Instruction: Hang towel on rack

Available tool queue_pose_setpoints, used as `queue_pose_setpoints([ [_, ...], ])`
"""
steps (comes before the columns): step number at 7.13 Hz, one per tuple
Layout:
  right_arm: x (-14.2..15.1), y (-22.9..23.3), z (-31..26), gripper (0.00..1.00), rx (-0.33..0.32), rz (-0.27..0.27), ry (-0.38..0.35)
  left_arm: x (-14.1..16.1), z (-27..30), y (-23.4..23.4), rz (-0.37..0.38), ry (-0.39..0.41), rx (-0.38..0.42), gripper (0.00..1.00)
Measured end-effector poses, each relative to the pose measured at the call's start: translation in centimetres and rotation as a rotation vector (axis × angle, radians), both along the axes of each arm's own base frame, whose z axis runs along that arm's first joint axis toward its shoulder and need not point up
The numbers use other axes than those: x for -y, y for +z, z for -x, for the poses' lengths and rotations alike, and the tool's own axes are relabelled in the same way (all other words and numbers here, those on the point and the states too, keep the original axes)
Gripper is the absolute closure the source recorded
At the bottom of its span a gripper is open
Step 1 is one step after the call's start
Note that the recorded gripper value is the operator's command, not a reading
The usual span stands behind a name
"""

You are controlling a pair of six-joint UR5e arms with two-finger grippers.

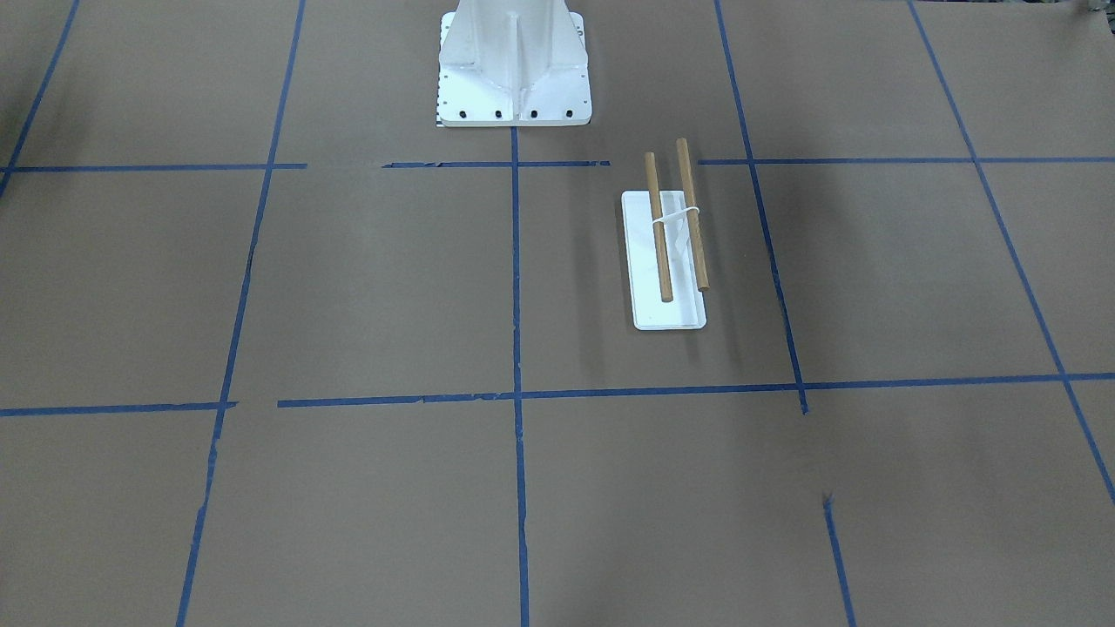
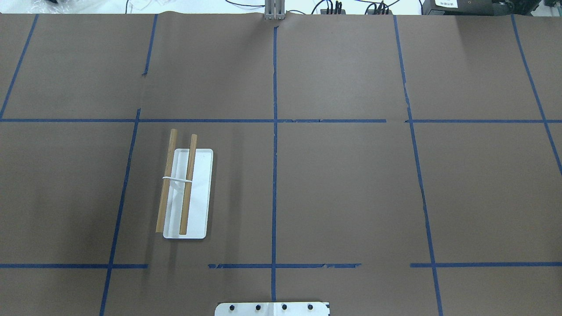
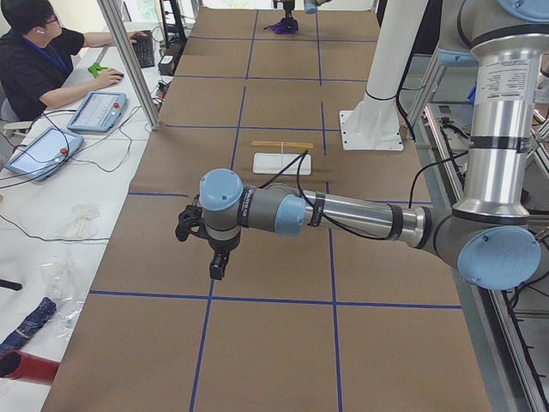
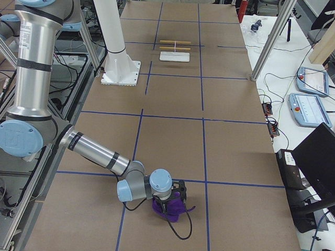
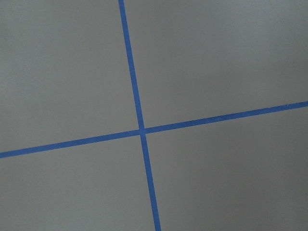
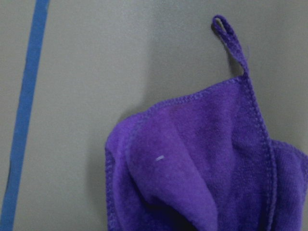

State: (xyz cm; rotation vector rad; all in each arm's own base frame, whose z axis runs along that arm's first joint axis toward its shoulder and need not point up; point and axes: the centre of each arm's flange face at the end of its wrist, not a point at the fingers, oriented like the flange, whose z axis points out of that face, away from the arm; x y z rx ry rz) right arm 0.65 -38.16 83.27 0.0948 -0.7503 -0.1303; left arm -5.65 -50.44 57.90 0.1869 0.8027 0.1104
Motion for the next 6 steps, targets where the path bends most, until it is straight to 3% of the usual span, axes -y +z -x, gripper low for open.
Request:
queue_pose_setpoints([
  [2,0.4,-2.3,-0.4,1.00,0.011,-0.052,0.006,0.1,0.0,-0.2,0.011,-0.015,-0.004,0.00],
  [3,1.3,-5.0,-0.8,1.00,0.018,-0.103,0.022,0.3,0.0,-0.8,0.000,-0.019,-0.005,0.00],
  [5,6.9,-14.5,-1.0,1.00,0.046,-0.236,0.064,1.3,-0.2,-3.7,-0.124,-0.022,-0.007,0.00],
  [6,10.8,-19.8,0.1,1.00,0.084,-0.268,0.092,2.0,-0.9,-4.9,-0.196,-0.037,-0.017,0.00],
])
